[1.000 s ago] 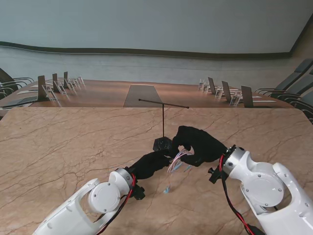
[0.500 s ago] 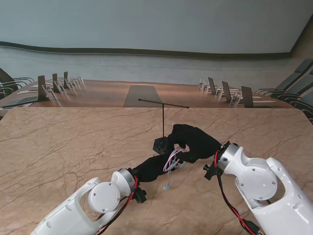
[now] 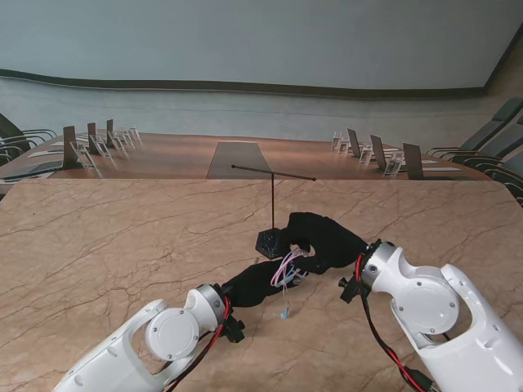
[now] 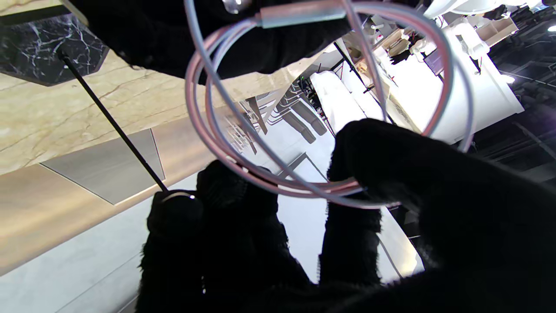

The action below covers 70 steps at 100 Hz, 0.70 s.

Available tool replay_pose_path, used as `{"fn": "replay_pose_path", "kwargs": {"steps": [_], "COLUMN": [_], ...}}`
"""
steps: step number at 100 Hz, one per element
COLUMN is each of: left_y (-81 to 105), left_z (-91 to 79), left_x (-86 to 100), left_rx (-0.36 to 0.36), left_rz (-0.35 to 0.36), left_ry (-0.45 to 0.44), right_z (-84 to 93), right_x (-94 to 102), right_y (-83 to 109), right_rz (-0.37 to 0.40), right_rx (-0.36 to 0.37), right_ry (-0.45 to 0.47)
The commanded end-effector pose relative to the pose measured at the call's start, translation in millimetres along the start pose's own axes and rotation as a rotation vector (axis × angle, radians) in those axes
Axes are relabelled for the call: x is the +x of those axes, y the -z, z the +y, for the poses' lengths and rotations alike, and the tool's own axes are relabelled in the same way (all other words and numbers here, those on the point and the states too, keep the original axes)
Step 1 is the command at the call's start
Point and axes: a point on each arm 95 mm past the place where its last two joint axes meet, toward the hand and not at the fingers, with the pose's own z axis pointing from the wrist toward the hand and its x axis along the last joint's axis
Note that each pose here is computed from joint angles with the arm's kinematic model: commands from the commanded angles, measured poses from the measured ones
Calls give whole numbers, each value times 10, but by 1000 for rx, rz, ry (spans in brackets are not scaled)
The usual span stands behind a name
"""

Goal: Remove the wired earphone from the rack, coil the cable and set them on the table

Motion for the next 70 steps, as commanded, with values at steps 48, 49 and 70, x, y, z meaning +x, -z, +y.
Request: {"fn": "replay_pose_path", "kwargs": {"steps": [48, 49, 70], "left_y": [-55, -57, -105], "left_z": [112, 113, 105], "left_x": [11, 10, 17], "left_rx": [-44, -44, -28], "left_rz": [6, 6, 8], "left_ry": [-5, -4, -3], "right_z": [-68, -68, -95], "right_x": [-18, -16, 24], "right_y": [-86, -87, -104], "right_rz": [18, 19, 34], "right_rx": [1, 2, 16], "right_ry": [-37, -37, -47]}}
